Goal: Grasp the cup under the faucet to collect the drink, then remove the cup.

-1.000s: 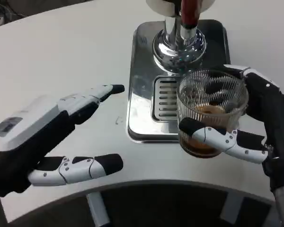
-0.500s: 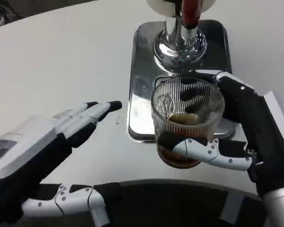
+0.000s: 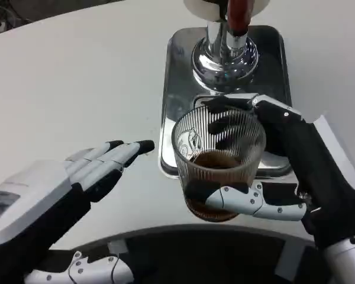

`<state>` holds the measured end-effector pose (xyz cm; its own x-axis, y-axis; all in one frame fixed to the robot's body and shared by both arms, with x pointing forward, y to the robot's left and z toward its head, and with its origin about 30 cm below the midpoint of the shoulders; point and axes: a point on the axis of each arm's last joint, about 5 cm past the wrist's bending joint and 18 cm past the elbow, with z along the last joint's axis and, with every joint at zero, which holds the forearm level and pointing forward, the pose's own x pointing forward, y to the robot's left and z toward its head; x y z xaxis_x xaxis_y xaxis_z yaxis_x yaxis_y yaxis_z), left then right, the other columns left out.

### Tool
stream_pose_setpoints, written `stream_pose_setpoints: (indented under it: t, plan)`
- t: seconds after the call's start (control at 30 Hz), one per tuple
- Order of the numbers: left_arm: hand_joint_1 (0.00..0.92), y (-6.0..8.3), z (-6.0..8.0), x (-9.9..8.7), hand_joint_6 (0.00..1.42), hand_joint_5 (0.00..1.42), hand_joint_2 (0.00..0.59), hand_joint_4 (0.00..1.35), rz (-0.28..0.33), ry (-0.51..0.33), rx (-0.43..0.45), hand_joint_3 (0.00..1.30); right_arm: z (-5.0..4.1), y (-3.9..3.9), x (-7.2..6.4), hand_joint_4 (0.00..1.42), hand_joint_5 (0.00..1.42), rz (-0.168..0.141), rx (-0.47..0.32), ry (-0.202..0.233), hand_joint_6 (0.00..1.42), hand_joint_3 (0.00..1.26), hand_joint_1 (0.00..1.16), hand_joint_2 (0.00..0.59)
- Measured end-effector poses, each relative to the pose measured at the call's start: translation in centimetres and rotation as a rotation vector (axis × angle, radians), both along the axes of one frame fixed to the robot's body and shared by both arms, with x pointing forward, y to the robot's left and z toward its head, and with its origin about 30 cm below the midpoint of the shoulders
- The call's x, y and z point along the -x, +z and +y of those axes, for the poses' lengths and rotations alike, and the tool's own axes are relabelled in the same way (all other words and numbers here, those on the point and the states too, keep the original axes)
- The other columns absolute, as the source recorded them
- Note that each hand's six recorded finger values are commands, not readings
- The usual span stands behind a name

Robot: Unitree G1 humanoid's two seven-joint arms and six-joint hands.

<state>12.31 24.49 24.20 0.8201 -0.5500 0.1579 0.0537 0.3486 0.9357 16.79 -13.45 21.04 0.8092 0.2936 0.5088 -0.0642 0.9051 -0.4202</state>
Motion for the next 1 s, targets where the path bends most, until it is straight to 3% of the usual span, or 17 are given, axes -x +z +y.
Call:
stream_pose_setpoints:
  t: [0.3,0.57,1.0]
  plan:
    - [0.000,-0.1,0.1,0.5,0.03,0.00,0.103,0.00,0.012,0.017,-0.004,0.03,-0.22,-0.40,0.3,0.98,1.17,0.034,0.012,0.023,1.27,0.85,0.98,0.114]
    - [0.000,0.0,0.2,0.7,0.03,0.00,0.103,0.00,0.006,0.041,-0.004,0.03,-0.55,-0.37,0.2,0.99,1.17,0.047,0.018,0.046,1.27,0.85,0.98,0.114]
    - [0.000,0.0,-0.2,0.2,0.03,0.00,0.103,0.00,-0.003,0.026,-0.009,0.03,-1.57,-0.07,0.5,1.00,1.17,0.039,0.044,0.020,1.29,0.86,0.98,0.114]
